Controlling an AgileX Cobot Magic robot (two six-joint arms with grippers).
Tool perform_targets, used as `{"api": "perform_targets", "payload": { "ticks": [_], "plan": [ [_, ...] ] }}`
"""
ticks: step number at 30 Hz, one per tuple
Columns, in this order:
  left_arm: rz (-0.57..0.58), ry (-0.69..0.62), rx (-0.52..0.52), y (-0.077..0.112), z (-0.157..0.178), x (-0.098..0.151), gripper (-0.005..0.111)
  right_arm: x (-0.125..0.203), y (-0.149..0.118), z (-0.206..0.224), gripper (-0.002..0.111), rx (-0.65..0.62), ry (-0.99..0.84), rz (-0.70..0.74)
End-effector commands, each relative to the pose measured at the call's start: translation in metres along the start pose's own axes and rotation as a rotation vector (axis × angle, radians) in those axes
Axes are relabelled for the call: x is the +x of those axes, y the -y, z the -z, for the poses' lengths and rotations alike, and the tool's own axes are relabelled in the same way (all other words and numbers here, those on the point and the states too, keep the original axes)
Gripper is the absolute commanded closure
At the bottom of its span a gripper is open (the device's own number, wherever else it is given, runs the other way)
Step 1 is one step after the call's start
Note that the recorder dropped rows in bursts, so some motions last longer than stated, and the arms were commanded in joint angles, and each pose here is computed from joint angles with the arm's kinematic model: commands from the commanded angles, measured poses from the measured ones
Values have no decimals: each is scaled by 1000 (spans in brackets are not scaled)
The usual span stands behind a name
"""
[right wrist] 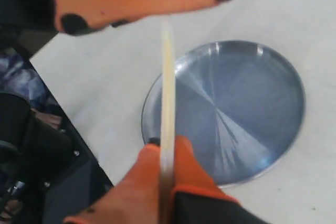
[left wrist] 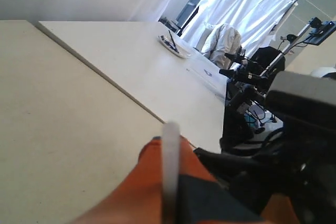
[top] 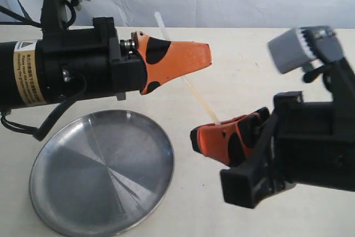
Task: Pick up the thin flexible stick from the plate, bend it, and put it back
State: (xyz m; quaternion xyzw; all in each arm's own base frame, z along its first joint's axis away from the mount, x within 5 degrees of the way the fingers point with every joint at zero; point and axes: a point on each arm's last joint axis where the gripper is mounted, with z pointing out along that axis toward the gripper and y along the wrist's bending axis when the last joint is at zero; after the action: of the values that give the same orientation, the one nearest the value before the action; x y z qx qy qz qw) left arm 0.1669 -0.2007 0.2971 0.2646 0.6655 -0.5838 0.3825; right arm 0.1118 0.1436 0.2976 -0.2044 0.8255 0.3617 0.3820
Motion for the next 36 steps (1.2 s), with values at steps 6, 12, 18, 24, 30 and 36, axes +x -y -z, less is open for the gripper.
{"api": "perform_targets", "payload": {
  "ticks": [6,12,18,24,30,36],
  "plan": [
    [-82,-45,-24,-2,-1,5,106,-11,-5,21,108,-38,135,-18],
    [-17,53,160,15,0,-4,104,-17,0,5,108,3,174,-10],
    [-8,62,209,19,1,-5,86,-26,4,-3,108,28,265,-14],
    [5,62,191,17,1,-5,92,-24,7,-15,108,50,238,-18],
    [-65,45,172,16,0,-3,106,-26,10,-20,108,62,263,-31],
    [-153,-90,18,1,-1,9,106,-40,-5,-6,108,3,252,-42]
  ]
}}
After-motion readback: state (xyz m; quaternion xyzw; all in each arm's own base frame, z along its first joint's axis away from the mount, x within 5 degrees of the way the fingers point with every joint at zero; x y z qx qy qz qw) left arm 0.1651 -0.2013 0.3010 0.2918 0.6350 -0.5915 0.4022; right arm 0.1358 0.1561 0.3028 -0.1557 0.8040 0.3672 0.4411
